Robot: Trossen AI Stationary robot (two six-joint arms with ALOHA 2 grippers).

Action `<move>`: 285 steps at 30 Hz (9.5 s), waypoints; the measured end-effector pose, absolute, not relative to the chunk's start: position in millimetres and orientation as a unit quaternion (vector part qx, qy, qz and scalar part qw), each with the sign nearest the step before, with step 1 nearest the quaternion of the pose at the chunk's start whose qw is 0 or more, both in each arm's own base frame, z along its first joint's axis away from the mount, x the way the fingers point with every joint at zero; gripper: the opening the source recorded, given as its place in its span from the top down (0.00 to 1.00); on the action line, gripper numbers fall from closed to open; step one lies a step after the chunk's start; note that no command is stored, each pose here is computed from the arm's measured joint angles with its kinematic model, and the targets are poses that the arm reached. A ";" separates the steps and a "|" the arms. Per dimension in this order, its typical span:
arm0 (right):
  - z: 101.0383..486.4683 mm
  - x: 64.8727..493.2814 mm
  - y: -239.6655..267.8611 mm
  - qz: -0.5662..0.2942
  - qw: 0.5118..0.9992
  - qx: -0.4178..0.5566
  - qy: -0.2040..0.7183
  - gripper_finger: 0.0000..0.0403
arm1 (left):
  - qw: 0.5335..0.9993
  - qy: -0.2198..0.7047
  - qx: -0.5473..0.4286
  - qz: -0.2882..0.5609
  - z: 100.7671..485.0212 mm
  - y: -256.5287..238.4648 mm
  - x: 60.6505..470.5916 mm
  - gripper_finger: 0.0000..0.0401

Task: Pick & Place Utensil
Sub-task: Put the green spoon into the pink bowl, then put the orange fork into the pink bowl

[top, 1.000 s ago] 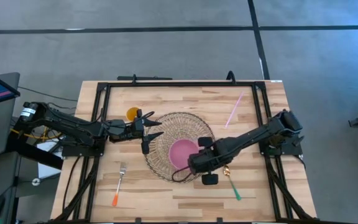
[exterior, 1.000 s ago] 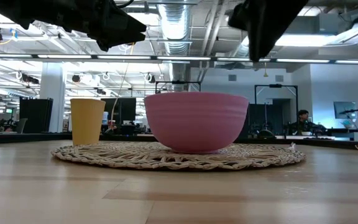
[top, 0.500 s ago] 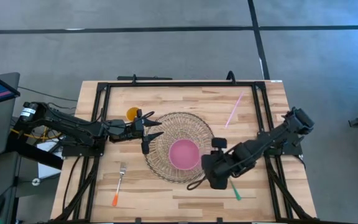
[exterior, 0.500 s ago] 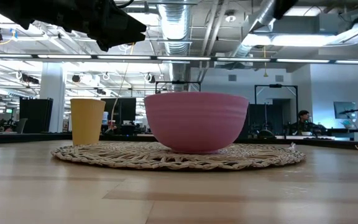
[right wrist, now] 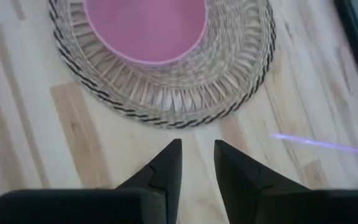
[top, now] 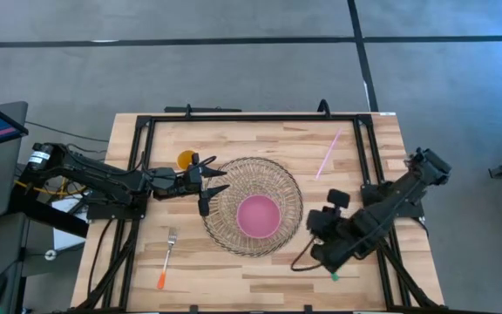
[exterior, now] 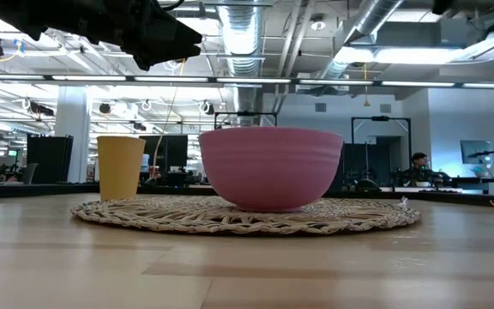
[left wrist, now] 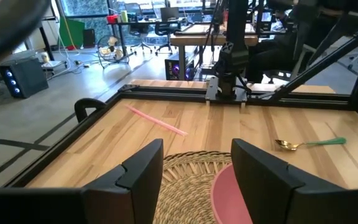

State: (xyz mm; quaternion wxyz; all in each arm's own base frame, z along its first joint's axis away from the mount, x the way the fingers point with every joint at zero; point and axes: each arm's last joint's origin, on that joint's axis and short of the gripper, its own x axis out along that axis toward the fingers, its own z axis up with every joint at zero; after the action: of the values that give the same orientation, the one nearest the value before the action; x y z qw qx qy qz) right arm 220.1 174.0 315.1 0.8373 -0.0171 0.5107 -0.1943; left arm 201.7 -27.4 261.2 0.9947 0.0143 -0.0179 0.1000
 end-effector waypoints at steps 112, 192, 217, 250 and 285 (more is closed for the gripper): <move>248.0 352.9 39.1 -0.017 0.660 0.470 0.585 0.99 | 0.994 -0.025 0.040 0.103 263.2 -27.2 201.5 0.52; 177.0 389.2 -3.7 0.065 0.667 0.444 0.595 0.84 | 0.994 -0.022 0.042 0.103 262.5 -27.2 201.6 0.52; 274.3 376.3 -14.1 -0.029 0.746 0.242 0.620 0.84 | 0.994 -0.022 0.041 0.102 262.5 -27.4 201.6 0.52; 290.0 250.7 10.2 -0.001 0.962 0.070 0.263 0.84 | 0.994 -0.042 -0.027 0.098 265.3 -27.8 201.6 0.54; 297.3 244.6 -17.7 -0.033 0.986 0.001 0.161 0.84 | 0.963 0.175 -0.023 0.204 255.3 -119.9 269.0 0.61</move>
State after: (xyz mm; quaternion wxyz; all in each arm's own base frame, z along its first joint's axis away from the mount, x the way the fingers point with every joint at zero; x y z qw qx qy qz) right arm 244.6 -17.7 297.3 0.9865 0.0011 0.1606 -0.0334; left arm 269.0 -119.9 255.3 0.9629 -0.0231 0.1748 0.2041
